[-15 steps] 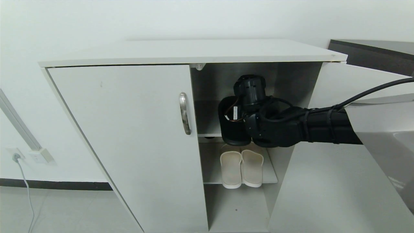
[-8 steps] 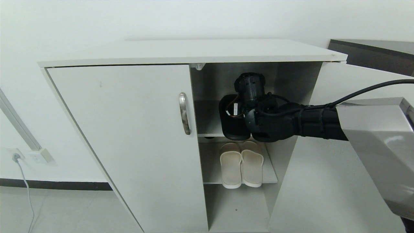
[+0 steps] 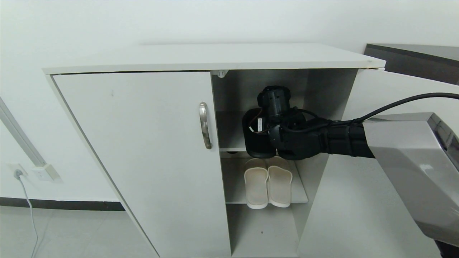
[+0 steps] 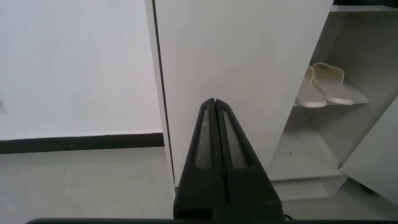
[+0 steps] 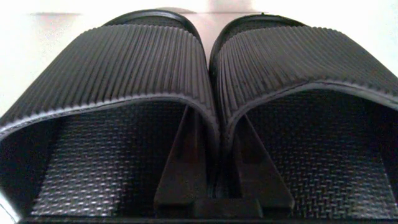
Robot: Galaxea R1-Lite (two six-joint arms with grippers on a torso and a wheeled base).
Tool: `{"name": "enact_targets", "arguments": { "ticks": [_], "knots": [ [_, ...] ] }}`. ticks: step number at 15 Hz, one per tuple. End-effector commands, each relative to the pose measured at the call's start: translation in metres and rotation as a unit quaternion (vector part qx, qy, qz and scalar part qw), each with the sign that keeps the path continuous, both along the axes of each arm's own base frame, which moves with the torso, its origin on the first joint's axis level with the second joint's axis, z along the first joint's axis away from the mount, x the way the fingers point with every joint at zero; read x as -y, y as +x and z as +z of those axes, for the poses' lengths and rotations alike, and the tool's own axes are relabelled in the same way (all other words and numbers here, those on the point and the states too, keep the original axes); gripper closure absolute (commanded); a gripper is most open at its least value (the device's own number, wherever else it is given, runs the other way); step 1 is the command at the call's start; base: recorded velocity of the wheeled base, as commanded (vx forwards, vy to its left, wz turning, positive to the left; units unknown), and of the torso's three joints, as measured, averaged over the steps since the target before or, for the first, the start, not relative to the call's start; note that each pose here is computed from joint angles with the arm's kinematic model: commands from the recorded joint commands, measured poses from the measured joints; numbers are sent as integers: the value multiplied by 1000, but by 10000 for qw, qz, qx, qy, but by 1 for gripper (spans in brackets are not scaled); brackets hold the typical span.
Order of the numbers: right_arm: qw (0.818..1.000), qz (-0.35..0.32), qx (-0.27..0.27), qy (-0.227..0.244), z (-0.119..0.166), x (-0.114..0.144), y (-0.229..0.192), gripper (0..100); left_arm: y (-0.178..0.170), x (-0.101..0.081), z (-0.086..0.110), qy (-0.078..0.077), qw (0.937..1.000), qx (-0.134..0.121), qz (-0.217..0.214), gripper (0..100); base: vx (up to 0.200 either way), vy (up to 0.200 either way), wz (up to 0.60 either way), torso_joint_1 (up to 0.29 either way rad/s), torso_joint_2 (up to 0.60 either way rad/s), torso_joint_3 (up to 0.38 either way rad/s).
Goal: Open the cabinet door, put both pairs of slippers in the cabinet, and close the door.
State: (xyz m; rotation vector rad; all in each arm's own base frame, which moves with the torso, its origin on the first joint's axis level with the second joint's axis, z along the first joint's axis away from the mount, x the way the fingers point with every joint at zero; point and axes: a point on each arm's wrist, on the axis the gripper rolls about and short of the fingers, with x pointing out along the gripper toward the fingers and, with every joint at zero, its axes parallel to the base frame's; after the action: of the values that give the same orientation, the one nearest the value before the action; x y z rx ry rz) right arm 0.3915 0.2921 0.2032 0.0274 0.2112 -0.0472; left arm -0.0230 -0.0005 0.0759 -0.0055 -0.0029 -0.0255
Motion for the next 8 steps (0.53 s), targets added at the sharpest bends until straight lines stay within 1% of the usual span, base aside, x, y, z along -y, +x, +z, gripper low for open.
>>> {"name": "enact_targets", "arguments": {
  "ticks": [1,2,5,8],
  "knots": [
    [10000,-1,-7,-10,-1,0,0,100,0,0,0,-11,10000,-7,5,100,0,0,0,0,0,0],
    [10000,-2,-19,-12,-2,0,0,0,0,0,0,-18,10000,-8,13,100,0,0,0,0,0,0],
    [10000,-17,-52,-44,-4,0,0,0,0,0,0,-18,10000,-8,20,100,0,0,0,0,0,0],
    [10000,-12,-38,-21,1,2,-5,0,0,0,0,-26,10000,-8,20,100,0,0,0,0,0,0]
  ]
}}
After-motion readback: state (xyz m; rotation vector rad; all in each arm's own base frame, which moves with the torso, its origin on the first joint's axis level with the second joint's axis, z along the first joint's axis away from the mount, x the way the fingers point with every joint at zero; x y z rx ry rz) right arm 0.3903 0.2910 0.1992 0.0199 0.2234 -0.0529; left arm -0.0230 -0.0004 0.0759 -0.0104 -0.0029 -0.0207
